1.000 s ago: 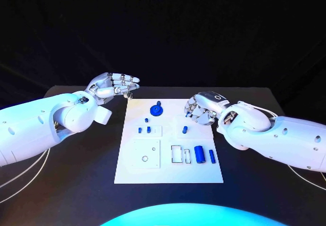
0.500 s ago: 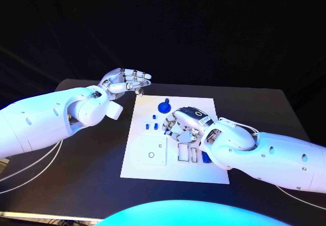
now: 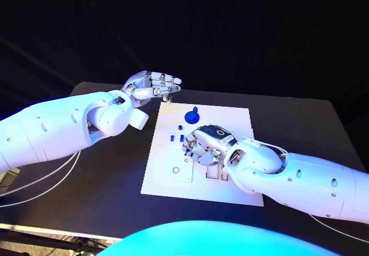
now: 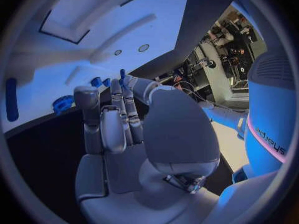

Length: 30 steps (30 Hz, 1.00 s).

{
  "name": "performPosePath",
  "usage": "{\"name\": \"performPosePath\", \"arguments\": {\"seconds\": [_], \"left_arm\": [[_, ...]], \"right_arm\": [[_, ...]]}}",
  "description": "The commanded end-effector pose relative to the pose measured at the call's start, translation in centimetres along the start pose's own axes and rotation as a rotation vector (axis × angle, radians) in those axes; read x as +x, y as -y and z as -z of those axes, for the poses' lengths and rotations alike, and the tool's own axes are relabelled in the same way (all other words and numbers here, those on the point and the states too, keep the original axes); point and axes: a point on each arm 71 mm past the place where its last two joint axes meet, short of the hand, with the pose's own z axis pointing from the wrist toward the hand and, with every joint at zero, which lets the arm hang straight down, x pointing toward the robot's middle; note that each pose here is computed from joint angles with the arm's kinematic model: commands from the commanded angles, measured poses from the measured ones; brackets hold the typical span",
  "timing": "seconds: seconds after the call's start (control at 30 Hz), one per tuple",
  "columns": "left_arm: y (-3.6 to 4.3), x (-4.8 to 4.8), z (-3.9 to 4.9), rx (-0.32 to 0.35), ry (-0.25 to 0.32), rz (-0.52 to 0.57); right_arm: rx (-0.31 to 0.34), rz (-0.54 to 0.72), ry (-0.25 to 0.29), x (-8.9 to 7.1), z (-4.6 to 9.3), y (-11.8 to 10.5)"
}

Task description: Assemble the parts on the task board

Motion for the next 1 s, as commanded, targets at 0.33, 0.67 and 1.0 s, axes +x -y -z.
{"name": "performPosePath", "arguments": {"seconds": [0.33, 0.67, 1.0], "left_arm": [[0.12, 0.3, -0.11, 0.011, -0.003, 0.013], [0.1, 0.28, -0.11, 0.009, -0.007, 0.012], [0.08, 0.29, -0.11, 0.007, -0.011, 0.012]], "right_arm": [[0.0, 0.029, -0.052, 1.1, -0.1, 0.0], [0.022, 0.04, -0.062, 1.4, -0.1, 0.6], [0.028, 0.043, -0.069, 1.9, -0.2, 0.6]]}}
